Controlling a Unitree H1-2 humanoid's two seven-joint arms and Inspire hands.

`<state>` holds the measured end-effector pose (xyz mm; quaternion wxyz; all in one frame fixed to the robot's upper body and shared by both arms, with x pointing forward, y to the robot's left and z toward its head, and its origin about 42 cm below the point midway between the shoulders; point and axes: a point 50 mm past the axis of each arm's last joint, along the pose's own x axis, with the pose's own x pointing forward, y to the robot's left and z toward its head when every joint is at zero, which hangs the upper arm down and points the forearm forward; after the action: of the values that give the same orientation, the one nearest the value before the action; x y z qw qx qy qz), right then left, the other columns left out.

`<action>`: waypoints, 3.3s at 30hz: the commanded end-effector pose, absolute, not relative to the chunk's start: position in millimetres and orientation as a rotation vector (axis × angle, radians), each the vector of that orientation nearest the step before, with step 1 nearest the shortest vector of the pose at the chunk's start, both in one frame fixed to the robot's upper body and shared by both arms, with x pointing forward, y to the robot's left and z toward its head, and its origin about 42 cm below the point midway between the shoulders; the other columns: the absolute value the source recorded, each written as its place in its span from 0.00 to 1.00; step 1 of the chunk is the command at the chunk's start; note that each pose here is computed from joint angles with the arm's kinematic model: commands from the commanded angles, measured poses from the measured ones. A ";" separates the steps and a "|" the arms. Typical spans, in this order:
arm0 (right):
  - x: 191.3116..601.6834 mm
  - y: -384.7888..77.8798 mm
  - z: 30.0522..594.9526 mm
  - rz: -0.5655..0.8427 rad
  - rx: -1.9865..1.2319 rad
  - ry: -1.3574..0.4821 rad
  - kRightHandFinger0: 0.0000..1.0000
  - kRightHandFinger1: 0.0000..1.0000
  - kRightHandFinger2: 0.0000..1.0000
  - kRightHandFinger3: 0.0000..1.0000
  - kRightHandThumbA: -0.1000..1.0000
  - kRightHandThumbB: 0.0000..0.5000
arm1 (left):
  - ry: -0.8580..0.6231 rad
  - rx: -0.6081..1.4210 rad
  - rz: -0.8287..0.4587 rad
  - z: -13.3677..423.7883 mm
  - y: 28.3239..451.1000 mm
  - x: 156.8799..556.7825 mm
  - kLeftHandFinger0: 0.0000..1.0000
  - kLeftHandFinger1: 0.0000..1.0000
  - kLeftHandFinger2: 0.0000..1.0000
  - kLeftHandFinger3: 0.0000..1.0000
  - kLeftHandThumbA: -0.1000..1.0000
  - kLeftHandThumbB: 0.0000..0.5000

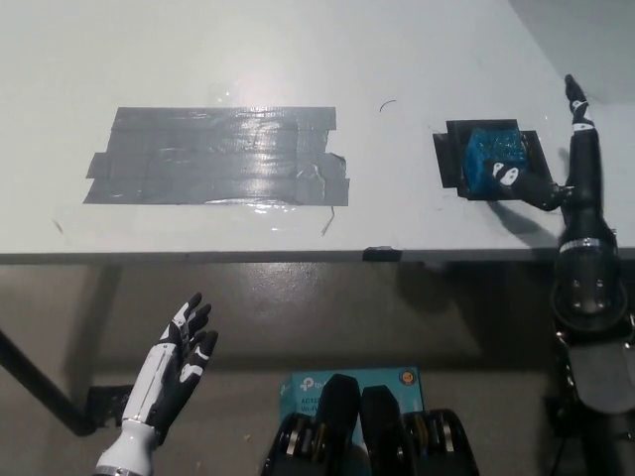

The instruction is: A rubick's cube is kept in the black marked spot on the table and the robot uses its right arm to pick it up and hands it to a person

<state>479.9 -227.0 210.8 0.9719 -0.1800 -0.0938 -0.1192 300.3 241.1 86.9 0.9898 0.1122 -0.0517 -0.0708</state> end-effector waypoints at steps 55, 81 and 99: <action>548.7 -207.0 220.5 -0.141 -0.279 0.031 1.00 1.00 1.00 1.00 0.99 0.92 | -0.202 0.236 -0.168 109.4 238.4 315.2 1.00 1.00 1.00 1.00 0.82 0.42; 549.6 -213.8 192.4 -0.097 -0.542 0.284 0.02 0.28 0.49 0.43 0.00 0.52 | -0.208 0.243 -0.167 111.3 239.0 317.9 1.00 1.00 1.00 1.00 0.83 0.42; 548.5 -221.6 213.8 -0.180 -0.426 0.112 0.22 0.68 0.94 0.79 0.00 0.38 | -0.216 0.251 -0.170 116.9 239.2 322.6 1.00 1.00 1.00 1.00 0.83 0.43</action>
<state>548.2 -218.0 203.3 0.9654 -0.2401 0.0746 -0.0688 316.6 237.3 101.5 0.9873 0.1163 -0.0754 -0.0780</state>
